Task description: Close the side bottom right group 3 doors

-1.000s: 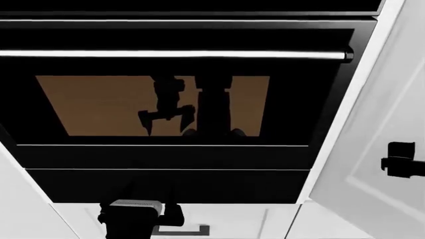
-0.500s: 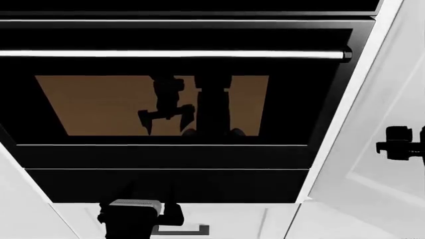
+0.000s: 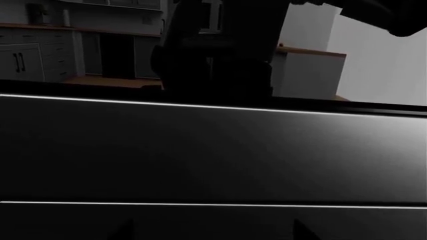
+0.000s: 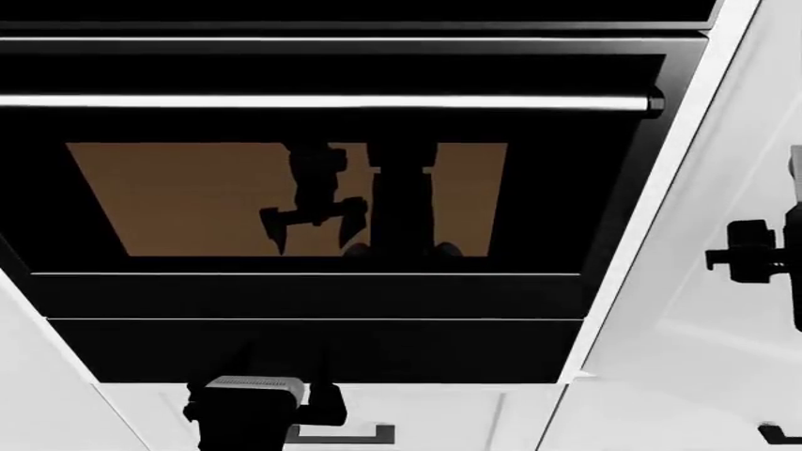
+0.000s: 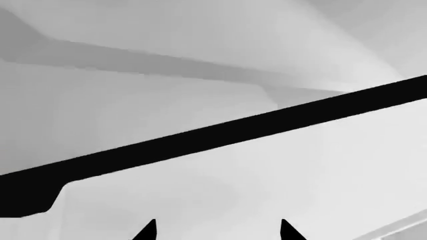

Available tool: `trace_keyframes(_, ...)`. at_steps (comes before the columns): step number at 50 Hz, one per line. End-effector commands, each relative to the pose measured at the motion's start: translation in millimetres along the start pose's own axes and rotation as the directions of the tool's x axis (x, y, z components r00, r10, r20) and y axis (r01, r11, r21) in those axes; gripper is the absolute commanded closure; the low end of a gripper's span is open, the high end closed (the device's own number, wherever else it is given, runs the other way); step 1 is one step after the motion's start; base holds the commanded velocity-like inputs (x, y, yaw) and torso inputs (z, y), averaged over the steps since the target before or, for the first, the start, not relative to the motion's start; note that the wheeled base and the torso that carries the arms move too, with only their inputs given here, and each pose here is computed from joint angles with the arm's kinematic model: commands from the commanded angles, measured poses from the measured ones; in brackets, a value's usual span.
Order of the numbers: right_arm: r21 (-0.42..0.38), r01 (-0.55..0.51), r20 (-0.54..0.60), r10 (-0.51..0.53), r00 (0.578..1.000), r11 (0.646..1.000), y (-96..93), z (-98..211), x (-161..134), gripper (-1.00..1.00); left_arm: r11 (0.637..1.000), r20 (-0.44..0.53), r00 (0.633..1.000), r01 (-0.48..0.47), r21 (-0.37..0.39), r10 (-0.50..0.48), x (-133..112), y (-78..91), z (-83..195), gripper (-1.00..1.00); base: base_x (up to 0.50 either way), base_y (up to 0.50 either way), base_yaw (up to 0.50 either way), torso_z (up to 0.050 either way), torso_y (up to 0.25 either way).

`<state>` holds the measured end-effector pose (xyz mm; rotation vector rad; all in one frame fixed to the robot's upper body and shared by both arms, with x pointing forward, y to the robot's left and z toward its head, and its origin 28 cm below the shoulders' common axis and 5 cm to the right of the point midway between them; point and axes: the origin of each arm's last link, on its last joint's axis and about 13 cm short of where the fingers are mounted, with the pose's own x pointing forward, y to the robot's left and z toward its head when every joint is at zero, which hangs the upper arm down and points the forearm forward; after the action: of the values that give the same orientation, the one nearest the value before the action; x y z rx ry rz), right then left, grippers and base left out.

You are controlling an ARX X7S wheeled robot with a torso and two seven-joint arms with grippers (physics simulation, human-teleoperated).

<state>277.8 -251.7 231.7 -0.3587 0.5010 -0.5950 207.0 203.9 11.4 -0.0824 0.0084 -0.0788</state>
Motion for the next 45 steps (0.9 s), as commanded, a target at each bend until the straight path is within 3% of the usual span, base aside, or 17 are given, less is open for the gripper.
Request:
trace_keyframes(1, 0.259, -0.059, 0.255, -0.009, 0.967, 0.964, 3.7, 62, 11, -1.00, 1.000, -0.003, 1.000, -0.002, 0.002, 0.002, 0, 0.1, -1, -1.00, 0.01, 0.00, 0.01, 0.000, 0.000)
trace_keyframes(11, 0.247, -0.091, 0.266, 0.023, 0.964, 0.965, 22.3, 76, 22, -1.00, 1.000, -0.003, 1.000, -0.004, 0.001, 0.004, 0, 0.5, -1, -1.00, 0.01, 0.00, 0.01, 0.000, 0.000)
trace_keyframes(34, 0.245, -0.128, 0.305, 0.049, 0.951, 0.961, 27.0, 91, 19, -1.00, 1.000, -0.004, 1.000, -0.001, 0.001, 0.001, 0, 0.3, -1, -1.00, 0.01, 0.00, 0.01, 0.000, 0.000)
trace_keyframes(39, 0.276, -0.160, 0.393, 0.041, 0.918, 0.948, 21.8, 89, 6, -1.00, 1.000, -0.004, 1.000, -0.001, 0.001, 0.001, 0, 0.4, -2, -1.00, 0.01, 0.00, 0.01, 0.000, 0.000)
trace_keyframes(45, 0.337, -0.252, 0.538, 0.034, 0.842, 0.907, 10.4, 74, -31, -1.00, 1.000, -0.003, 1.000, -0.002, 0.001, 0.002, 0, 0.5, -2, -1.00, 0.01, 0.00, 0.01, 0.000, 0.000)
